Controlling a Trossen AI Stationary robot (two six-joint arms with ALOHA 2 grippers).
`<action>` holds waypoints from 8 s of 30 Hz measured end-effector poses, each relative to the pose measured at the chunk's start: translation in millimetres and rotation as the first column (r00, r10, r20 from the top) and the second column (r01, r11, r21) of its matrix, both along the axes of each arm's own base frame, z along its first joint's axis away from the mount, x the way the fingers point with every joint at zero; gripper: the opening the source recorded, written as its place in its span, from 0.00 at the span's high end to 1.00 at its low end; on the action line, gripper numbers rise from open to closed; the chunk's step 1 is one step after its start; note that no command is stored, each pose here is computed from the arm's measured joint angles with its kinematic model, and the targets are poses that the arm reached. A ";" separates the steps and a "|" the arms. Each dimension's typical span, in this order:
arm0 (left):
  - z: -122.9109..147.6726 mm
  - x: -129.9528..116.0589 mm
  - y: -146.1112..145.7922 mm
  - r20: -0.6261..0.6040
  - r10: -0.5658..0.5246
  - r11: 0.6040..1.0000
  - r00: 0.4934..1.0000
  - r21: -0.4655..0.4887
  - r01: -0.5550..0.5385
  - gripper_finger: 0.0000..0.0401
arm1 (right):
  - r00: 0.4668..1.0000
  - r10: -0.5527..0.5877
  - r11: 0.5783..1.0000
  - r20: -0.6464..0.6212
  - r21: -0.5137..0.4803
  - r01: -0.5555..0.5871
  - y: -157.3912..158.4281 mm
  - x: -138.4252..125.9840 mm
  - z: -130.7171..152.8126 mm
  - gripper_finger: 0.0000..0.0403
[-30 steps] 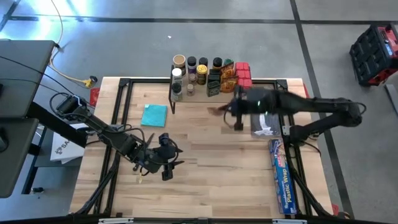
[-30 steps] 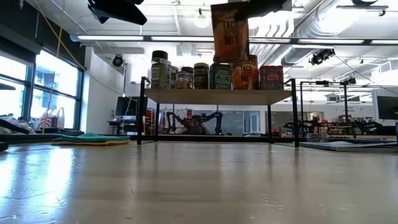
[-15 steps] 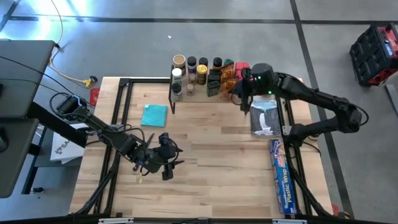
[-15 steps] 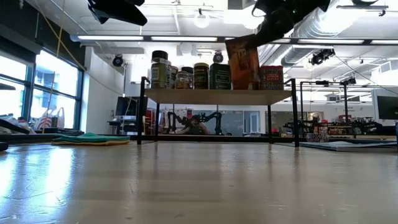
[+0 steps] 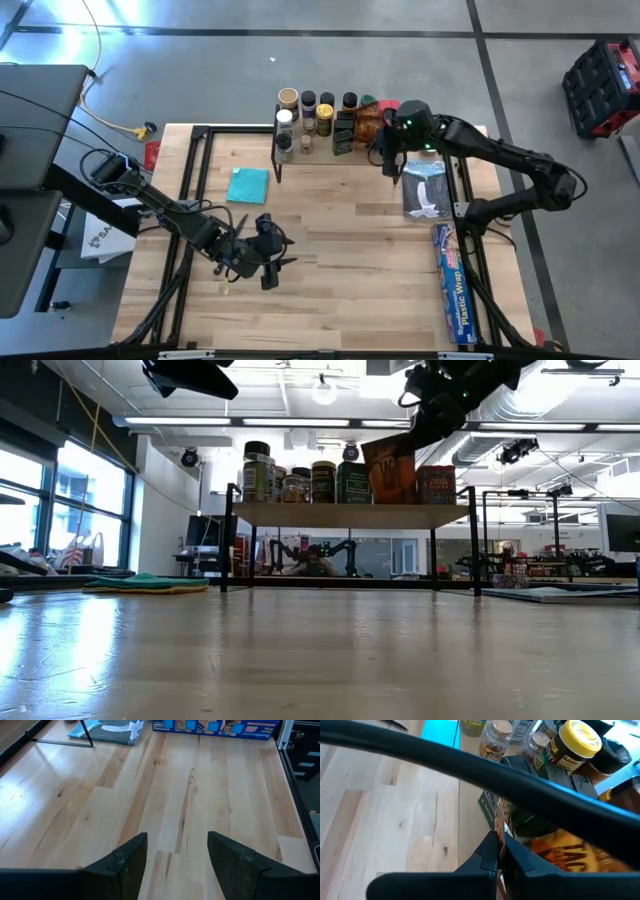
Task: Shelf spices
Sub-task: Put the orange seasoning bag on the shelf aligned with the other orange seasoning bags, then return to Home Position
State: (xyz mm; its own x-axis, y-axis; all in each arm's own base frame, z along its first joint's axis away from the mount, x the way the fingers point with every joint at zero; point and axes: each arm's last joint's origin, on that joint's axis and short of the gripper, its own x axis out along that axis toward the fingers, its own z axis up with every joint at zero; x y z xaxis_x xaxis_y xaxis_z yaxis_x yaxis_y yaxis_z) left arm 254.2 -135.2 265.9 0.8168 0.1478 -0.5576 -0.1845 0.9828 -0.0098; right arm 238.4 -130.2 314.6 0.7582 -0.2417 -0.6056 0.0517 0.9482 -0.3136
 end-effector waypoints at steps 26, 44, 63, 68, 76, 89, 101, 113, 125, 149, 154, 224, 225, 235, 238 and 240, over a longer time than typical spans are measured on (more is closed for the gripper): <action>0.1 0.5 -0.3 0.004 -0.001 1.000 1.000 -0.006 0.001 0.50 | 0.983 -0.172 0.975 0.064 -0.129 0.179 0.2 -11.7 19.1 0.88; 19.2 -7.2 5.4 0.103 0.058 0.996 0.993 -0.078 -0.050 0.50 | 0.986 -0.137 0.991 0.096 0.023 0.135 45.1 -30.5 96.7 0.90; 106.3 -141.1 99.3 0.386 0.216 0.976 0.897 -0.073 -0.204 0.66 | 0.877 0.162 0.841 0.452 0.402 -0.363 160.0 -103.3 32.4 1.00; 79.9 -164.1 113.4 0.399 0.255 0.967 0.880 -0.123 -0.225 0.70 | 0.842 0.159 0.820 0.516 0.406 -0.404 167.5 -115.1 6.4 1.00; 13.2 -166.1 118.3 0.476 0.325 0.942 0.817 -0.240 -0.234 0.75 | 0.812 0.122 0.821 0.570 0.402 -0.406 166.7 -134.0 -7.1 1.00; -34.3 -143.4 130.9 0.514 0.286 0.951 0.808 -0.255 -0.174 0.94 | 0.773 0.129 0.814 0.621 0.379 -0.441 165.9 -137.9 -50.5 1.00; -31.6 -148.8 146.0 0.537 0.208 0.974 0.818 -0.193 -0.121 1.00 | 0.724 0.111 0.800 0.681 0.371 -0.472 165.5 -139.3 -90.1 1.00; -38.2 -181.6 146.2 0.594 0.212 0.975 0.776 -0.184 -0.125 1.00 | 0.671 0.080 0.774 0.737 0.379 -0.508 166.6 -137.2 -132.2 1.00; -83.0 -158.0 145.5 0.701 0.108 0.993 0.705 -0.115 -0.038 1.00 | 0.660 0.082 0.782 0.747 0.362 -0.507 166.5 -137.1 -132.5 1.00; -93.2 -156.8 145.0 0.615 0.053 0.999 0.787 -0.038 -0.037 1.00 | 0.672 -0.011 0.929 0.741 0.256 -0.267 142.8 -131.5 -134.2 1.00; -95.0 -156.7 145.1 0.596 0.034 0.999 0.802 -0.003 -0.040 1.00 | 0.691 -0.045 0.943 0.722 0.258 -0.208 131.8 -130.3 -137.0 1.00; -97.4 -156.6 145.1 0.577 0.042 0.999 0.816 -0.015 -0.041 1.00 | 0.743 -0.124 0.924 0.658 0.349 -0.155 123.6 -140.4 -147.4 1.00; -97.4 -156.6 145.1 0.576 0.042 0.999 0.816 -0.015 -0.041 1.00 | 0.743 -0.124 0.924 0.658 0.349 -0.155 123.6 -140.4 -147.4 1.00; -97.4 -156.6 145.1 0.576 0.042 0.999 0.816 -0.015 -0.041 1.00 | 0.743 -0.124 0.924 0.658 0.349 -0.155 123.6 -140.4 -147.4 1.00; -97.4 -156.6 145.1 0.576 0.042 0.999 0.816 -0.015 -0.041 1.00 | 0.743 -0.124 0.924 0.658 0.349 -0.155 123.6 -140.4 -147.4 1.00; -97.4 -156.6 145.1 0.576 0.042 0.999 0.816 -0.015 -0.041 1.00 | 0.743 -0.124 0.924 0.658 0.349 -0.155 123.6 -140.4 -147.4 1.00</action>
